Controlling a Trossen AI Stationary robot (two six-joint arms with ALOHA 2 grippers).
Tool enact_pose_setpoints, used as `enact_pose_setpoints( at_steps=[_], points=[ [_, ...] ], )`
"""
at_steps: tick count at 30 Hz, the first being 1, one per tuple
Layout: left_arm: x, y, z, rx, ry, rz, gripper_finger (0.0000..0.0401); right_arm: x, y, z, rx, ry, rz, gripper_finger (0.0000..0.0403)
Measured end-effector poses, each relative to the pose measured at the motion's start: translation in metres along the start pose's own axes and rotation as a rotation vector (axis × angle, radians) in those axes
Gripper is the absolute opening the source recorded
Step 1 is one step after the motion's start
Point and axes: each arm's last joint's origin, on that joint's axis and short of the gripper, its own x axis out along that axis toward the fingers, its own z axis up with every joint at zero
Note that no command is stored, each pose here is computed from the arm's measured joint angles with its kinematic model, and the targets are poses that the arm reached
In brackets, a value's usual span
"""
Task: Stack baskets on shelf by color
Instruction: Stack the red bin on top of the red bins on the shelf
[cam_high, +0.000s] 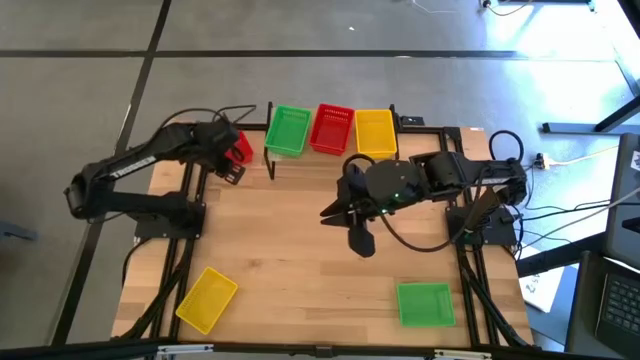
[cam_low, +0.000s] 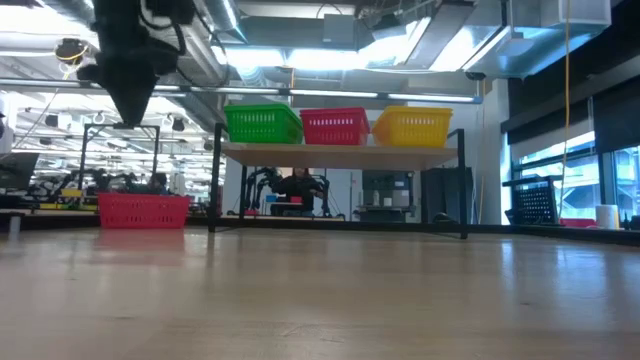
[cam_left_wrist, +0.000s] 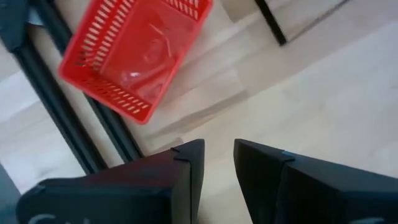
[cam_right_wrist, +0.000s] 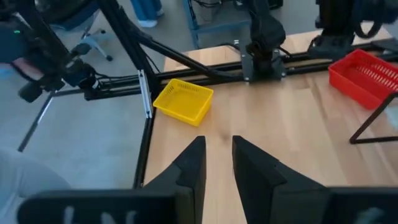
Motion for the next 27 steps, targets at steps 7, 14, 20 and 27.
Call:
enact_pose_setpoints(
  at_steps=[7,14,20,27],
  points=[
    [0.022,0.012,0.017,0.137,0.112,-0.018,0.0078,-0.024,0.002,0.007,-0.138,0.017,0.027,0.0074],
    [0.050,0.016,0.034,0.344,0.199,0.000,0.0078,-0.052,0.002,0.012,-0.228,-0.001,0.030,0.0074],
    [0.075,0.021,0.049,0.350,0.220,0.010,0.0078,-0.064,0.000,0.011,-0.242,-0.001,0.023,0.0074],
    [0.098,0.033,0.058,0.240,0.288,0.036,0.0078,-0.066,-0.001,0.008,-0.261,0.027,0.016,0.0074]
  ],
)
